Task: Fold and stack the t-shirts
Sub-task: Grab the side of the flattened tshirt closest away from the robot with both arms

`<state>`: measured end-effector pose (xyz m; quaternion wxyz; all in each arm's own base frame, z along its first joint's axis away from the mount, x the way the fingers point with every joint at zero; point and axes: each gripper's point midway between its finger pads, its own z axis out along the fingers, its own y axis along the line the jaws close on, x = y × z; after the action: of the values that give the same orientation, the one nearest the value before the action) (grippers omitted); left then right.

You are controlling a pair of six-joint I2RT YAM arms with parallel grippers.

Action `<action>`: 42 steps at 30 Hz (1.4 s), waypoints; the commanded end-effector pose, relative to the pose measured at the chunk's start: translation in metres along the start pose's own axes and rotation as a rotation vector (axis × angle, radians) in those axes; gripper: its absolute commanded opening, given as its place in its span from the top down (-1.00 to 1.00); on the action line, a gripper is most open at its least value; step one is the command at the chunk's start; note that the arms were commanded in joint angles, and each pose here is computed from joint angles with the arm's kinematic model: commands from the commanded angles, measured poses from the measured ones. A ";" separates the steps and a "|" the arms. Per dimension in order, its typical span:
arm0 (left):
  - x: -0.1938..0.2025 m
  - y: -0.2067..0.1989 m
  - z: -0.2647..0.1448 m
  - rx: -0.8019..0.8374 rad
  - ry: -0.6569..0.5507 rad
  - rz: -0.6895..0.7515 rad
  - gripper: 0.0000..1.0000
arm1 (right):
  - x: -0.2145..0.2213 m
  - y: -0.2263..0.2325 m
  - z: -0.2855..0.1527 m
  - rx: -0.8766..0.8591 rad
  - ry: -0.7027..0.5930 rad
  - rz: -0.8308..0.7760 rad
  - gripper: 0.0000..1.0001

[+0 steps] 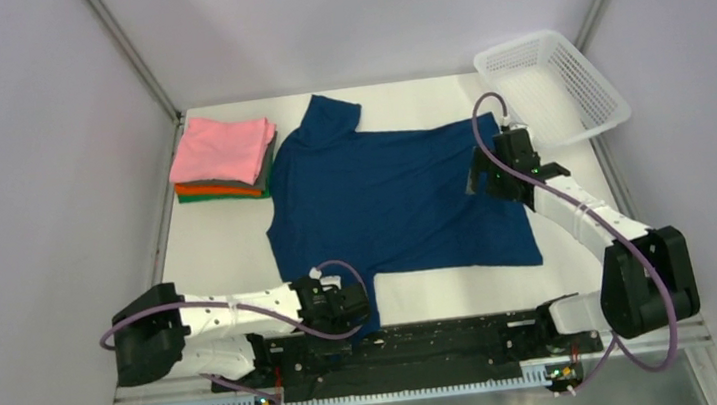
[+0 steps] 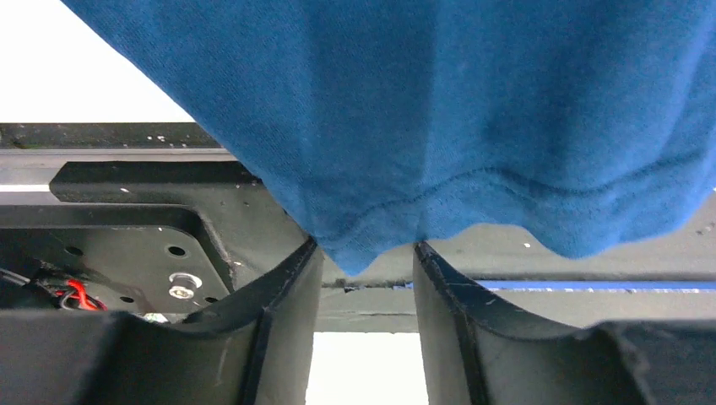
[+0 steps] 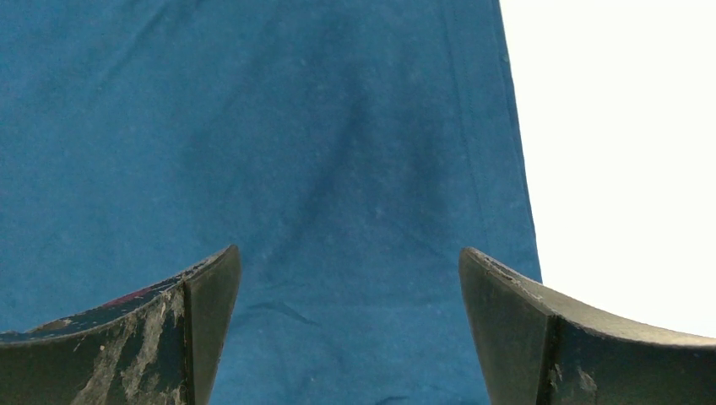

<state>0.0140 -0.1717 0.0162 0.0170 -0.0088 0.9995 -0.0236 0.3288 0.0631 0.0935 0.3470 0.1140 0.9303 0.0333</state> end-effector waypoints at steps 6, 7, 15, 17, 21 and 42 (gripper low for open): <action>-0.008 0.002 0.004 -0.068 -0.042 -0.045 0.98 | 0.007 -0.039 -0.029 0.129 -0.116 0.202 -0.97; -0.013 0.004 -0.001 -0.082 -0.067 -0.051 1.00 | 0.011 -0.041 -0.032 0.131 -0.116 0.213 -0.97; -0.067 -0.043 -0.057 0.203 -0.342 -0.034 1.00 | 0.063 -0.073 -0.062 0.220 -0.085 0.400 -0.97; -0.075 -0.055 -0.070 0.279 -0.369 -0.015 1.00 | 0.078 -0.075 -0.066 0.218 -0.065 0.433 -0.97; -0.085 -0.058 -0.084 0.308 -0.411 -0.009 1.00 | 0.103 -0.078 -0.061 0.212 -0.036 0.506 -0.86; -0.114 -0.034 -0.109 0.396 -0.496 -0.137 1.00 | 0.140 -0.086 -0.024 0.233 -0.019 0.566 0.25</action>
<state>0.1160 -0.2030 0.1242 0.2407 -0.0624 0.9464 -0.2061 0.1971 0.0128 0.0197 0.3250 0.4047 0.8545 0.0204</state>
